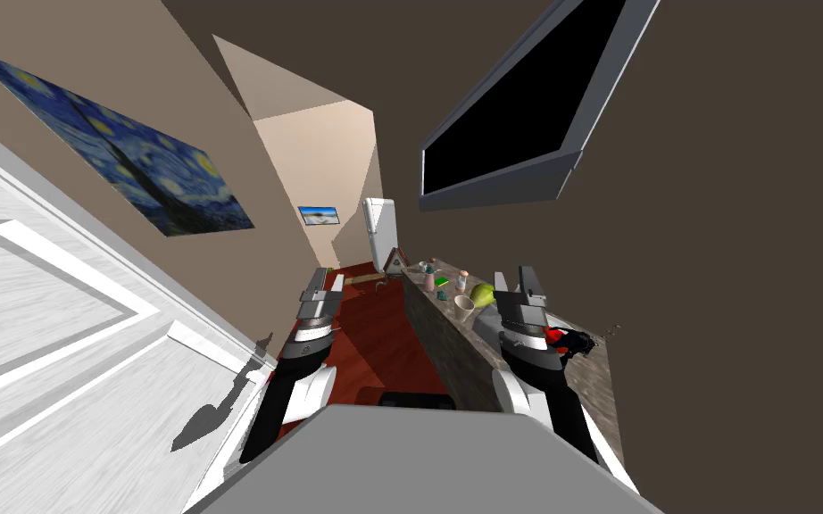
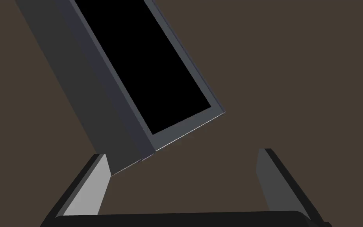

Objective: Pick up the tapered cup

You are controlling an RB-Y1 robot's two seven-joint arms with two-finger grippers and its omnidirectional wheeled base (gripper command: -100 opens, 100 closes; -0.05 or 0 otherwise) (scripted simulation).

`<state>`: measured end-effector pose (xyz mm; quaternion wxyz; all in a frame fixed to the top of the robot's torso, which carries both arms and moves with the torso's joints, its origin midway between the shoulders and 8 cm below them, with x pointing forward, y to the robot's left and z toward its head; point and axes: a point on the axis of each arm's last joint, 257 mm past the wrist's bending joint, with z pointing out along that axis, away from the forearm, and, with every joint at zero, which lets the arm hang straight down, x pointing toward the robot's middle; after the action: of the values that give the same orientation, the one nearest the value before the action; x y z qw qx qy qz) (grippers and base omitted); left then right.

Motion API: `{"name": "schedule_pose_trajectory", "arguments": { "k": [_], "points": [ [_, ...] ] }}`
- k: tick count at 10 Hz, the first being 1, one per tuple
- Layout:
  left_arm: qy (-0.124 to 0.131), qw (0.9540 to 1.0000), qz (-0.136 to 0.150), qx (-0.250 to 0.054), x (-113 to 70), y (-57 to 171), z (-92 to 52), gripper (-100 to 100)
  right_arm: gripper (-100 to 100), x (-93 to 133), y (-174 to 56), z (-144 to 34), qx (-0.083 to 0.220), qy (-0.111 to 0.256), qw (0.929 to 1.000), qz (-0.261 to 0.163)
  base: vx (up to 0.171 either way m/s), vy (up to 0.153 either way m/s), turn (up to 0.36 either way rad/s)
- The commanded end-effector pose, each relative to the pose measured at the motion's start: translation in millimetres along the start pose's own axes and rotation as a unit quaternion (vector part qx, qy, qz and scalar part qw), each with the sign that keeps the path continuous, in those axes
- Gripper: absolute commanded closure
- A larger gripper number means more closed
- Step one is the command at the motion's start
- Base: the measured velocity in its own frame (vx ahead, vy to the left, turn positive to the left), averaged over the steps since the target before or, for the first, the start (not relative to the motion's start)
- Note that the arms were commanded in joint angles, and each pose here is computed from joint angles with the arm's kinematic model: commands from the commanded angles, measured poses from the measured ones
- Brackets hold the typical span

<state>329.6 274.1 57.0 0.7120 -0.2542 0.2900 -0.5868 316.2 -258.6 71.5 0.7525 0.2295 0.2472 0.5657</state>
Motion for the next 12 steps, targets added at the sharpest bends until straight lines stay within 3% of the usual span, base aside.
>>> {"name": "schedule_pose_trajectory", "arguments": {
  "k": [1,4,6,7,8,9,11,12],
  "points": [
    [0.0,1.0,0.0,0.0,0.0,0.0,0.0,0,-100,0.5,-7.9,-9.1,0.015,0.024,0.9993,-0.026,0.032,0.072,0.045],
    [0.0,1.0,0.0,0.0,0.0,0.0,0.0,0,-100,-3.7,-25.1,-30.2,0.05,0.065,0.9934,-0.081,0.068,0.164,0.045],
    [0.0,1.0,0.0,0.0,0.0,0.0,0.0,0,-100,-10.0,-39.5,-50.3,0.081,0.095,0.984,-0.127,0.102,0.163,0.075],
    [0.0,1.0,0.0,0.0,0.0,0.0,0.0,0,-100,-11.0,-41.1,-53.4,0.087,0.096,0.9833,-0.128,0.08,0.107,0.016],
    [0.0,1.0,0.0,0.0,0.0,-0.1,0.0,0,-100,-15.3,-48.6,-65.1,0.104,0.112,0.9764,-0.153,0.055,0.102,0.067],
    [0.0,1.0,0.0,0.0,0.0,0.0,0.0,0,-100,-15.8,-49.2,-66.5,0.106,0.113,0.976,-0.153,0.044,0.073,0.026],
    [0.0,1.0,0.0,0.0,0.0,0.0,0.0,0,-100,-25.6,-63.1,-91.5,0.141,0.146,0.958,-0.203,0.077,0.098,0.093],
    [0.0,1.0,0.0,0.0,0.0,0.0,0.0,0,-100,-27.4,-65.0,-97.1,0.15,0.147,0.956,-0.204,0.086,0.098,0.04]
  ]
}}
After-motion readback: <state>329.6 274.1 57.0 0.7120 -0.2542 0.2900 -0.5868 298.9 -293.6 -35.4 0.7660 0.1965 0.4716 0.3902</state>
